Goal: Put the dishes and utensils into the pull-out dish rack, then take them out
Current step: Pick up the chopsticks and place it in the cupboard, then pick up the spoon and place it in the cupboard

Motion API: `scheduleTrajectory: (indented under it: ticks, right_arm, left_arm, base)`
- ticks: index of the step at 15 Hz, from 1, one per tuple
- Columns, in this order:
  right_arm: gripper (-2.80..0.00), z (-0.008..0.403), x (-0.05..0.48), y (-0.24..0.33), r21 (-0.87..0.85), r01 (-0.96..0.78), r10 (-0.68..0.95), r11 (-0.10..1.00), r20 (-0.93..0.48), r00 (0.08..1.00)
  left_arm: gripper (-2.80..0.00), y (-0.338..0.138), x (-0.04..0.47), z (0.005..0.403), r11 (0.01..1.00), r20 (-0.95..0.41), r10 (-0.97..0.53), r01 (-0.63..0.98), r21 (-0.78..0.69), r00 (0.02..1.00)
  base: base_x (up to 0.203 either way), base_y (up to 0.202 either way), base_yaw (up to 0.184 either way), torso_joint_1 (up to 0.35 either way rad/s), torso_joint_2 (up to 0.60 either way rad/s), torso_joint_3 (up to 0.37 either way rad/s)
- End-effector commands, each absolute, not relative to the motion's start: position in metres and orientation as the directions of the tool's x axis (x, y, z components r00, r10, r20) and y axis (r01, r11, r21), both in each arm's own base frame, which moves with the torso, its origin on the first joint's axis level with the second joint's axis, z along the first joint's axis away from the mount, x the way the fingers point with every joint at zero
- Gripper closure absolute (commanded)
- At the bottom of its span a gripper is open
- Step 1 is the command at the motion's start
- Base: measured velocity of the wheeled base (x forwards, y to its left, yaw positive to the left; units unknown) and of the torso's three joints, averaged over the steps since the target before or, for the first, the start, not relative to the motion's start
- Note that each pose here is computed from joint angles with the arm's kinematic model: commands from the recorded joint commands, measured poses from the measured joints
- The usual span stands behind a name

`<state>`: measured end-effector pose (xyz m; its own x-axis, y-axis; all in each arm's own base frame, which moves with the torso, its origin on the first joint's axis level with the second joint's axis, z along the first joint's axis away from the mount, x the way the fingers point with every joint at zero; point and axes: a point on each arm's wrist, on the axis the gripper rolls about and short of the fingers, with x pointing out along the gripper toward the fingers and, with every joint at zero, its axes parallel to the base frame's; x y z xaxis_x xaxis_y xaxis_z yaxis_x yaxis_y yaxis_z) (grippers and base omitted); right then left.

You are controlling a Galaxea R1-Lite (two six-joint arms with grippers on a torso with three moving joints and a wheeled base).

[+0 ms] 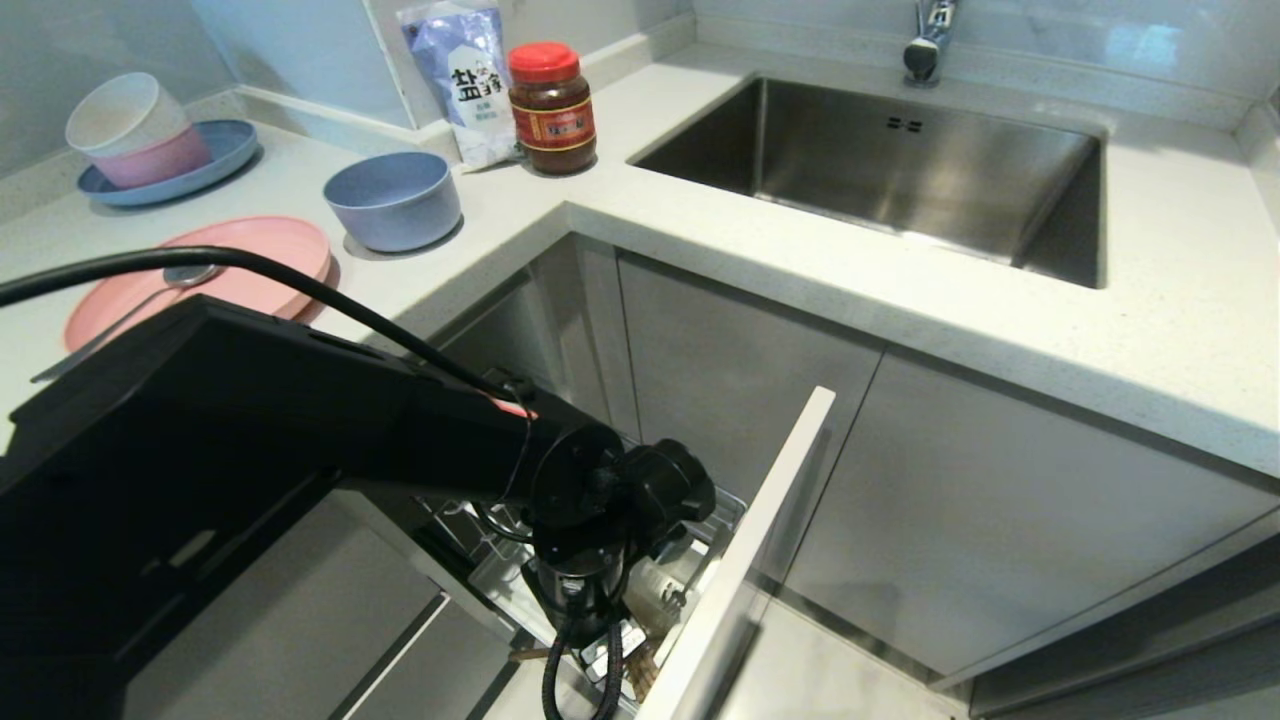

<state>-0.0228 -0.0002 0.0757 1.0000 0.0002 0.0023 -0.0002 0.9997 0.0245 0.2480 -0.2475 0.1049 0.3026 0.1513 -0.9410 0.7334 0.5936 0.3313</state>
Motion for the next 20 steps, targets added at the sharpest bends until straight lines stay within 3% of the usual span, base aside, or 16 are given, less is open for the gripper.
scheduleTrajectory:
  ticks: [1, 5, 9, 10, 15, 20]
  right_arm:
    - [0.00, 0.075, -0.023, 0.000, 0.025, -0.002, 0.002, 1.000, 0.006, 1.000]
    - [0.00, 0.075, -0.023, 0.000, 0.025, 0.000, 0.000, 1.000, 0.006, 1.000]
    - [0.00, 0.075, -0.023, 0.000, 0.025, -0.001, 0.001, 1.000, 0.005, 1.000]
    - [0.00, 0.075, -0.023, 0.000, 0.025, 0.000, 0.000, 1.000, 0.005, 1.000]
    - [0.00, 0.075, -0.023, 0.000, 0.025, -0.001, 0.001, 1.000, 0.005, 1.000]
    - [0.00, 0.075, -0.023, 0.000, 0.025, -0.002, 0.002, 1.000, 0.005, 1.000]
  left_arm:
    - [-2.80, -0.247, 0.248, 0.111, 0.598, -0.936, 0.138, 0.726, 0.339, 0.322]
    - [-2.80, -0.242, 0.244, 0.130, 0.607, -0.900, 0.147, 0.681, 0.409, 0.409]
    - [-2.80, -0.229, 0.232, 0.170, 0.689, -0.857, 0.097, 0.587, 0.424, 0.505]
    - [0.00, -0.225, 0.227, 0.183, 0.724, -0.842, 0.067, 0.554, 0.410, 0.535]
    - [0.00, -0.187, 0.189, 0.258, 0.927, -0.693, -0.103, 0.322, 0.194, 0.713]
    - [0.00, -0.138, 0.150, 0.311, 0.983, -0.520, -0.162, 0.186, -0.006, 0.838]
  base:
    - [0.000, 0.000, 0.000, 0.000, 0.00, 0.000]
    - [0.000, 0.000, 0.000, 0.000, 0.00, 0.000]
    - [0.000, 0.000, 0.000, 0.000, 0.00, 0.000]
    - [0.000, 0.000, 0.000, 0.000, 0.00, 0.000]
    - [0.000, 0.000, 0.000, 0.000, 0.00, 0.000]
    - [0.000, 0.000, 0.000, 0.000, 0.00, 0.000]
